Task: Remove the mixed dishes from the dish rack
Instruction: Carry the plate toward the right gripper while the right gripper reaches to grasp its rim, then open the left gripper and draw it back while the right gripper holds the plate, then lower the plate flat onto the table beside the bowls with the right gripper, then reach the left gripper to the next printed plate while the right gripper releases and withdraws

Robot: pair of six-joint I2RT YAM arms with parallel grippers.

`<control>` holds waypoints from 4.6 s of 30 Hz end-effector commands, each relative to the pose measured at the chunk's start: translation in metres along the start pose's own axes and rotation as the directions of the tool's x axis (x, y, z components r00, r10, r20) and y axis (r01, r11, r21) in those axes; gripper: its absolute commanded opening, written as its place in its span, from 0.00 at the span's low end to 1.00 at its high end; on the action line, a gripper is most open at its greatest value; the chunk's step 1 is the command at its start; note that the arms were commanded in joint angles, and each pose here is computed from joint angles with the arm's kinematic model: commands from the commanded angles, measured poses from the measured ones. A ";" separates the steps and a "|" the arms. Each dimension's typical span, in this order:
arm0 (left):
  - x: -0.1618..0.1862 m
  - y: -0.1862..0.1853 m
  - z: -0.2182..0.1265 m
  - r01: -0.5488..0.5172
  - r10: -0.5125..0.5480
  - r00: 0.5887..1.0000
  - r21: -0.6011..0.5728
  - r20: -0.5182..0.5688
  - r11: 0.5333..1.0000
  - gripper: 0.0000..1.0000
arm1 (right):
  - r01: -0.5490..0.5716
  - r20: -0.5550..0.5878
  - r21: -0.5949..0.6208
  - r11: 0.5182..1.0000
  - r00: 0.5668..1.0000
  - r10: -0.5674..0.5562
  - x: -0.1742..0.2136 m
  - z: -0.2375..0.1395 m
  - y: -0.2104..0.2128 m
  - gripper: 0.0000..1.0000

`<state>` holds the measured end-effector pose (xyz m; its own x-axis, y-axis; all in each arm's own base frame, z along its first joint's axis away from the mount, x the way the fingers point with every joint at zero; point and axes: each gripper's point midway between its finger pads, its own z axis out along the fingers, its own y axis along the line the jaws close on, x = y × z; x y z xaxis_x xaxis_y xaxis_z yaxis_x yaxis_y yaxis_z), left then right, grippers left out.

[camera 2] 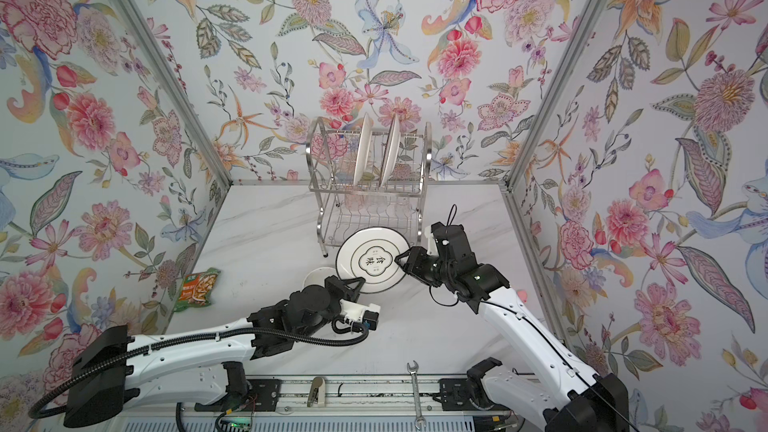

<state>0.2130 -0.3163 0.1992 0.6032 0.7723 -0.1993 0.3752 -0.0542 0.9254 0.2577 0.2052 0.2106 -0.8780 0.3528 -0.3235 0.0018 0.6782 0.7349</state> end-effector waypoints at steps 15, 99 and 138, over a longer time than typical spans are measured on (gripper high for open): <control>-0.006 0.014 0.002 -0.019 0.019 1.000 -0.094 0.001 0.995 0.00 | -0.062 -0.089 0.020 0.998 0.994 0.063 0.017 0.011 -0.017 0.23; 0.086 0.140 -0.072 0.961 -0.939 0.273 -0.020 0.208 0.275 0.99 | -0.071 -0.103 0.127 0.989 0.991 0.085 0.041 0.066 -0.157 0.39; 0.089 0.277 0.059 0.952 -0.947 0.303 -0.082 0.107 0.295 0.91 | 0.405 0.264 0.240 0.882 0.847 -0.461 -0.026 -0.030 -0.072 0.99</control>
<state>0.3997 -0.2993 0.4268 -0.0738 0.1823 -0.9805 0.6349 0.7668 0.0948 0.2630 0.1297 0.1598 -0.7010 0.2225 -0.6776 -0.1681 0.8718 0.4602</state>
